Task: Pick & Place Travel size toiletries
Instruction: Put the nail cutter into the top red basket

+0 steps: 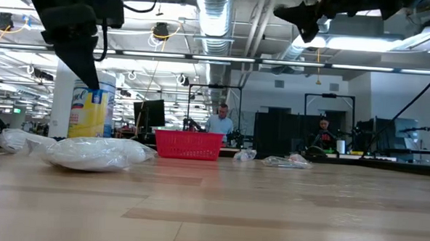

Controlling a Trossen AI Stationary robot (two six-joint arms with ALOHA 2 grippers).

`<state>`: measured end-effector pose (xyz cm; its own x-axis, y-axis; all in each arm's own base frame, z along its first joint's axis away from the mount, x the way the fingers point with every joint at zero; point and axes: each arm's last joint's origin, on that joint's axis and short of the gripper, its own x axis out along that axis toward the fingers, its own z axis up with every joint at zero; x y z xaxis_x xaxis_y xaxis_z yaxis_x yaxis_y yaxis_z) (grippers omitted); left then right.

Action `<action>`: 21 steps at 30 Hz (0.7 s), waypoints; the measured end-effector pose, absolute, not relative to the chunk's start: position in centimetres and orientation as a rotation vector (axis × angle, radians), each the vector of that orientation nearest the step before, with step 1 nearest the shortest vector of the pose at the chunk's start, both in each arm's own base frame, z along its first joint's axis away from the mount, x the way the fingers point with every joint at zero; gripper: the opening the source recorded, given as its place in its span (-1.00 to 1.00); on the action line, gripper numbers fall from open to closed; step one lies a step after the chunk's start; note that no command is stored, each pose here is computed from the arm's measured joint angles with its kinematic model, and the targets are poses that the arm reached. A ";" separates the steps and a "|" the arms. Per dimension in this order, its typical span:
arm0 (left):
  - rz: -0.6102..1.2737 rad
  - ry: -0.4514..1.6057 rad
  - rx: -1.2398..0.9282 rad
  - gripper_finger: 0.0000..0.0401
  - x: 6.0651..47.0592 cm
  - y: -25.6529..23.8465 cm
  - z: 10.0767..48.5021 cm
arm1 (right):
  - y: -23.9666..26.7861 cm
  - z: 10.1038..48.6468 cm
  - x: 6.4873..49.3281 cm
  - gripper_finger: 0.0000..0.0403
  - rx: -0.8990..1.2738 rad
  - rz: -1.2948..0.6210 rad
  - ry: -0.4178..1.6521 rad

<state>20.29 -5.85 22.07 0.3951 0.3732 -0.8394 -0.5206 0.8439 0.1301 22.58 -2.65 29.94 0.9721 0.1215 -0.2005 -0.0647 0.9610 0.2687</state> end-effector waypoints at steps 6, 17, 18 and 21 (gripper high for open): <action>0.562 0.923 -0.182 -0.95 21.7 -6.4 21.8 | -2.6 29.4 22.4 0.12 0.291 0.087 0.275; 0.496 0.817 -0.164 -0.95 23.0 -6.8 22.3 | -2.5 29.1 21.7 0.12 0.330 0.076 0.337; 0.500 0.805 -0.165 -0.94 23.1 -6.8 22.3 | -2.5 29.4 21.5 0.12 0.328 0.077 0.327; 0.512 0.786 -0.163 -0.94 23.1 -6.8 22.4 | -2.4 30.4 20.5 0.12 0.308 0.086 0.266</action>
